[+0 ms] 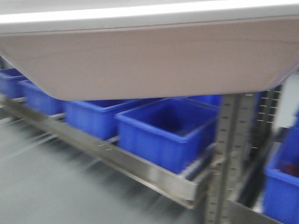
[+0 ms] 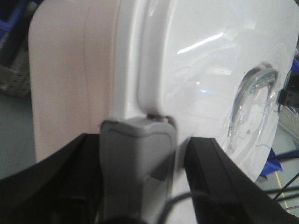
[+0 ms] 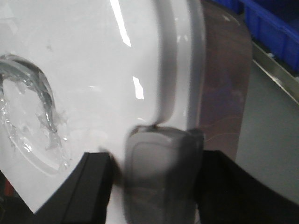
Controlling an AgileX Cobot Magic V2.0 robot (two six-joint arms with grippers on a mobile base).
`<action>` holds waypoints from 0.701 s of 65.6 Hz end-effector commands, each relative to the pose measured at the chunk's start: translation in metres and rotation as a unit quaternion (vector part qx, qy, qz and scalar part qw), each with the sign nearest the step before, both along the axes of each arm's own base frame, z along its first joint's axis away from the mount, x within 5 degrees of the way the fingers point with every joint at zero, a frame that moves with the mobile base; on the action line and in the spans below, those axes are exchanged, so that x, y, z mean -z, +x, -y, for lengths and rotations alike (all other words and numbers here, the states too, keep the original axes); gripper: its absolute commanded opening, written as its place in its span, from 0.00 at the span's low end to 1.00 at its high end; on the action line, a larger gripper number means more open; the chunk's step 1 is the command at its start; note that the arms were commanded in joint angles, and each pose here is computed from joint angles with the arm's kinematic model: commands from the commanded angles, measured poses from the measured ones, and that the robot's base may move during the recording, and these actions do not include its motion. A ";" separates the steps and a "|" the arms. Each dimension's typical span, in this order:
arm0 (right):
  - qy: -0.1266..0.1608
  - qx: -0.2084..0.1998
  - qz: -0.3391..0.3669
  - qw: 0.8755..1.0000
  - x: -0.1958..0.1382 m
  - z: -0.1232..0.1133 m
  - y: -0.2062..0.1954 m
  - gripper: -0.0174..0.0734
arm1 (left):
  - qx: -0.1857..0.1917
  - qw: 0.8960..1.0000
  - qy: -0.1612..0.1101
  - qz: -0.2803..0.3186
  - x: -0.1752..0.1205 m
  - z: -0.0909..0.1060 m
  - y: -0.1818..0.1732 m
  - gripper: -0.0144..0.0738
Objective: Grab white bin and place on right shelf
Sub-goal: 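Carry the bin with both grippers toward the shelf of blue crates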
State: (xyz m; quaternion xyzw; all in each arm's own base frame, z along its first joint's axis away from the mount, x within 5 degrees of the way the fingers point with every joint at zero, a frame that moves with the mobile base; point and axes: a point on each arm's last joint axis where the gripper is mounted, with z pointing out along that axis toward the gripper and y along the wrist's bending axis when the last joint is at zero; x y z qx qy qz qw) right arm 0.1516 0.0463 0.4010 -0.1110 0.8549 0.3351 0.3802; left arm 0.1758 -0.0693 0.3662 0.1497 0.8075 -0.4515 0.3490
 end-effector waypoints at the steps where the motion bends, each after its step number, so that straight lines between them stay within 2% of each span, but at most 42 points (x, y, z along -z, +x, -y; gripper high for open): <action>1: 0.069 -0.074 0.007 0.995 -0.020 -0.014 -0.016 0.66 | 0.080 0.993 -0.088 0.010 -0.027 0.013 -0.018 0.45; 46: 0.069 -0.074 0.007 0.995 -0.020 -0.014 -0.016 0.66 | 0.080 0.993 -0.088 0.010 -0.027 0.013 -0.018 0.45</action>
